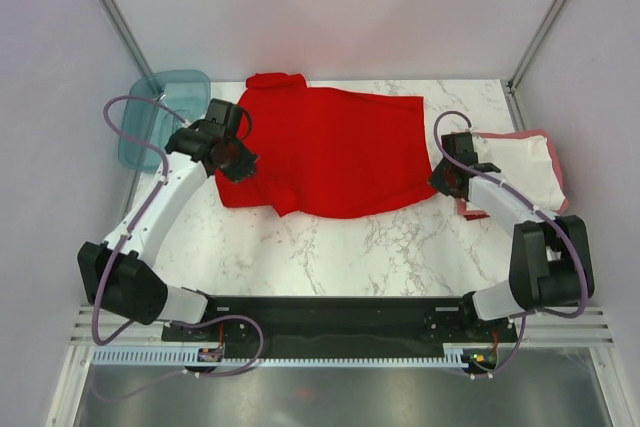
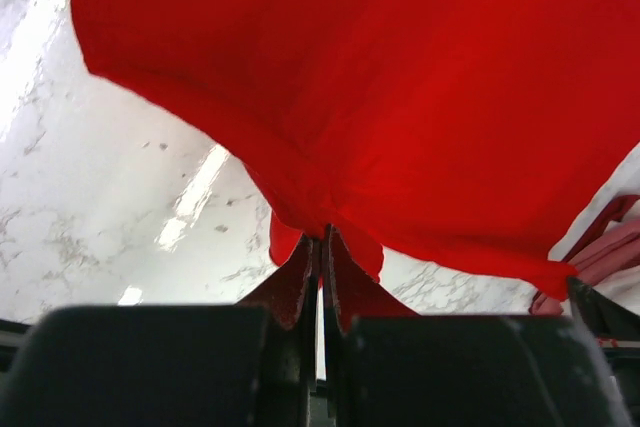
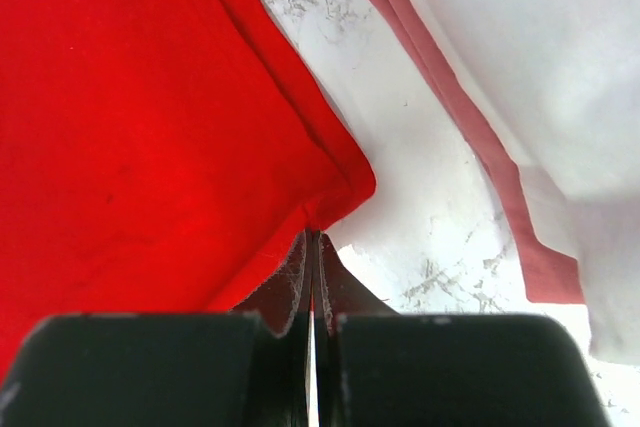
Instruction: Fold and stack the t-shirts
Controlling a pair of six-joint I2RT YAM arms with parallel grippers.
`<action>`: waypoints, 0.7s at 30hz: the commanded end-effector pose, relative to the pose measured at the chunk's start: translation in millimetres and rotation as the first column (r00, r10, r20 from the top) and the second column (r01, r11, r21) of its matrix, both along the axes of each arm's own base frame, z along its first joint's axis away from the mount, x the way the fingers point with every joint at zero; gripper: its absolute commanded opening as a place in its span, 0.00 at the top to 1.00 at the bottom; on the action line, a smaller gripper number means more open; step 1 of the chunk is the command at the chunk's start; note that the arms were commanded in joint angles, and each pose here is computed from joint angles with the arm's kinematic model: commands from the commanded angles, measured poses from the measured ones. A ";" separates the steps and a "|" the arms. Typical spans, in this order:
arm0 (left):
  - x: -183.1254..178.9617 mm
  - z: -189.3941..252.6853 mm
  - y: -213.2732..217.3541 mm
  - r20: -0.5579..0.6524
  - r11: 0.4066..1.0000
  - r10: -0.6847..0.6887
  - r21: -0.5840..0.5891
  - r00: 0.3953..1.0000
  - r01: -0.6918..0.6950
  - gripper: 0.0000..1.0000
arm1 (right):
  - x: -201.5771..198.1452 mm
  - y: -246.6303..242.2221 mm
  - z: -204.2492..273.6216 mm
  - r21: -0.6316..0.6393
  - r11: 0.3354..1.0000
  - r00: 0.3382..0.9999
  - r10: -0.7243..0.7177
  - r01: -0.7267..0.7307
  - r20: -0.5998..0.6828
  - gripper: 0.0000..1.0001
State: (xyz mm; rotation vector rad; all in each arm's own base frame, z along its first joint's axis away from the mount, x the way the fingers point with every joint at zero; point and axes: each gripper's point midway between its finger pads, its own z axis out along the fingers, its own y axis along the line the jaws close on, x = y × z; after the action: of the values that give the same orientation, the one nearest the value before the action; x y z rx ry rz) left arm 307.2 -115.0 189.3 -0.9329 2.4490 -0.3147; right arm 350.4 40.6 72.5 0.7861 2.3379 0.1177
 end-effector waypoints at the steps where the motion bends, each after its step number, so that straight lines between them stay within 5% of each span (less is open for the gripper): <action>1: 29.3 27.7 4.3 0.081 1.000 0.011 0.010 0.997 -0.011 0.98 | 15.4 0.6 5.9 0.010 0.999 0.999 -0.036 0.036 0.000 1.00; 21: 130.8 56.8 14.9 0.168 0.996 0.070 0.040 0.983 -0.077 0.98 | 77.2 -8.7 10.2 0.060 0.988 0.989 -0.144 0.142 0.020 1.00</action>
State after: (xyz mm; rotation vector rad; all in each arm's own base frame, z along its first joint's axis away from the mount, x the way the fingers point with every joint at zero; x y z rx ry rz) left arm 423.4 -110.1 223.4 -0.9820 2.3258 -0.3244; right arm 409.3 33.4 70.5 0.9368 2.3098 0.1153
